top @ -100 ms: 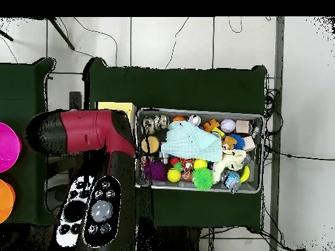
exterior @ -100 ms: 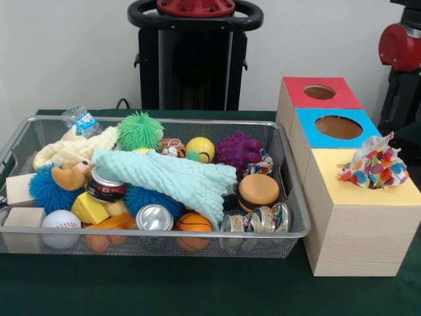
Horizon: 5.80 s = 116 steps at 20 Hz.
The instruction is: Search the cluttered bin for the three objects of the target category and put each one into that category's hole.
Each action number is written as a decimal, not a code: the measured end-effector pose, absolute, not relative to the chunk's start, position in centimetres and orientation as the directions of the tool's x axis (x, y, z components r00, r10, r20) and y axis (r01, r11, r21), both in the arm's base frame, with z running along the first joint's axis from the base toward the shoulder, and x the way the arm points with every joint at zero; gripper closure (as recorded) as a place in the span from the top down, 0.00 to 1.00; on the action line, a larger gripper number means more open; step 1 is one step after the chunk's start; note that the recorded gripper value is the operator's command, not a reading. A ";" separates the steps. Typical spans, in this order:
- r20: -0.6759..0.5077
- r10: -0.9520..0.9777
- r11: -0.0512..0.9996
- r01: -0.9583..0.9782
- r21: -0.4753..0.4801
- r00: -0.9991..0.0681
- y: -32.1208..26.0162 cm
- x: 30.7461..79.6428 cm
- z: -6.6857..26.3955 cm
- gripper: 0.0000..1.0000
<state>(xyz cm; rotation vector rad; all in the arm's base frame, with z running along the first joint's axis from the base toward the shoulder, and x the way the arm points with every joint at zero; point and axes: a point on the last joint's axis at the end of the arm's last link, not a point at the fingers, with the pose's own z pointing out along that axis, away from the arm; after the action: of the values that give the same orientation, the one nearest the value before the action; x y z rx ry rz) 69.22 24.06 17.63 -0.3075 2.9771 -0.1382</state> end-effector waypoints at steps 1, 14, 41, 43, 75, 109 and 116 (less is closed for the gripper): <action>-0.142 -0.205 0.976 -0.191 -0.107 -0.968 23.7 69.4 17.6 1.00; -0.156 -0.185 0.977 -0.165 -0.132 -0.970 21.6 70.0 17.9 0.00; -0.149 -0.195 0.975 -0.175 -0.139 -0.969 22.3 69.5 17.6 0.00; -0.144 -0.197 0.974 -0.177 -0.140 -0.970 22.4 69.4 17.2 0.00; -0.126 -0.200 0.970 -0.177 -0.167 -0.972 22.0 68.8 14.2 0.00; -0.121 -0.236 0.957 -0.210 -0.199 -0.964 22.5 69.1 6.7 0.00; -0.123 -0.246 0.954 -0.217 -0.208 -0.961 22.3 68.6 3.9 0.00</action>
<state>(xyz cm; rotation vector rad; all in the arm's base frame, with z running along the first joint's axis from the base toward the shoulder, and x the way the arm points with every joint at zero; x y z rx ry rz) 68.65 22.26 3.94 -0.3528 2.9585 -0.2904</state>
